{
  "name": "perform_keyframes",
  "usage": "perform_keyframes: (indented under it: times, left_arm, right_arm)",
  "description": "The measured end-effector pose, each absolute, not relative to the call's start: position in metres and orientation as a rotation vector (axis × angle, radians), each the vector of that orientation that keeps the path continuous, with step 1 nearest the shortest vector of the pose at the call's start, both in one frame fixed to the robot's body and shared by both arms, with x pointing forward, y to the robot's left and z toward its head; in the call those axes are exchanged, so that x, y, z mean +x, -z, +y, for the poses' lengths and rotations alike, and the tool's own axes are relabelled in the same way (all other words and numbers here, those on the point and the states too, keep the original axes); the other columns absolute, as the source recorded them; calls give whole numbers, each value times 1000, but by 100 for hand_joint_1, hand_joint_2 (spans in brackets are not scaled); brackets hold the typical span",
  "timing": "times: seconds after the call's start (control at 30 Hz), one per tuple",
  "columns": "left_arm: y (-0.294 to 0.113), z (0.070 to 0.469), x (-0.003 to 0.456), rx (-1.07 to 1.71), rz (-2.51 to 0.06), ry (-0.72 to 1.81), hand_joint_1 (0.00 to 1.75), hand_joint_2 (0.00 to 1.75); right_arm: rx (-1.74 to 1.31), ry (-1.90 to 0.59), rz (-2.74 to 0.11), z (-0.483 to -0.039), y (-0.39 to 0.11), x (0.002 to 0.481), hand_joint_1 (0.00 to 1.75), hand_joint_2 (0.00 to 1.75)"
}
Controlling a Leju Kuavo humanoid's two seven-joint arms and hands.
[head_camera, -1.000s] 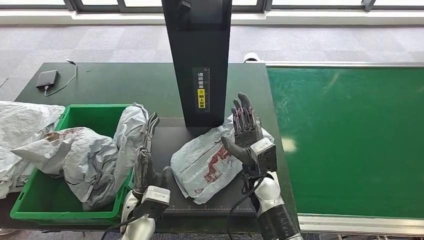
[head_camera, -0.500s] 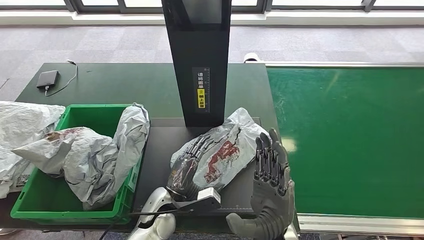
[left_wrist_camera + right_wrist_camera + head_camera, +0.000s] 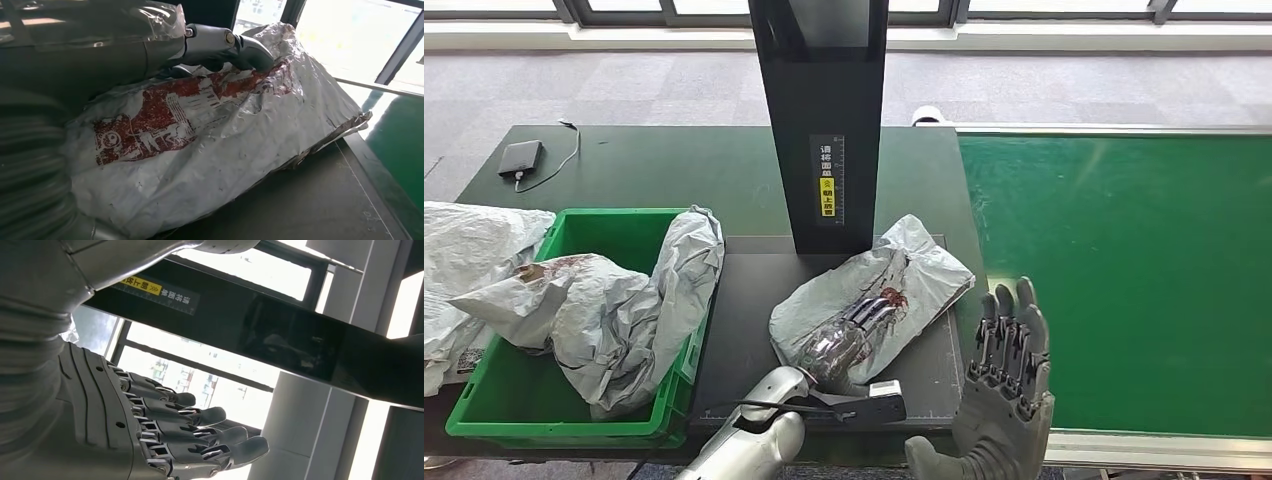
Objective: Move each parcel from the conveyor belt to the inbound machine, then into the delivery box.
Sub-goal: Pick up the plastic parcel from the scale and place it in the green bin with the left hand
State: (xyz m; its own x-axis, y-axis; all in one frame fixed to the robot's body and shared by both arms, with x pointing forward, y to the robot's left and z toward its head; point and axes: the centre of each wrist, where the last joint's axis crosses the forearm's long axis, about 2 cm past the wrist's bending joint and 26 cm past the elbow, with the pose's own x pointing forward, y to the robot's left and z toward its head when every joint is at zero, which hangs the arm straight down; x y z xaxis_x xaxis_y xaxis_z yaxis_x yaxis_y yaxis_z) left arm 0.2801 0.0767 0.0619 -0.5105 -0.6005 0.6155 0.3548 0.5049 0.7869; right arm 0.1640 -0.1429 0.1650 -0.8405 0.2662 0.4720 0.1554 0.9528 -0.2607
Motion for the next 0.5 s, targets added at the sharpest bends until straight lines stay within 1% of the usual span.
perform_keyframes:
  times: [0.03,0.17,0.5]
  left_arm:
    - [-62,75,281,203,-1741,1209,0,175]
    - [-63,66,281,164,-1712,1284,173,175]
    - [-54,61,274,150,-1655,1287,175,175]
  right_arm:
    - [-300,-285,-2580,-143,-165,163,0,175]
    - [-309,-253,-2564,-143,-167,159,0,175]
    - [-221,-240,-2543,-144,-180,161,0,175]
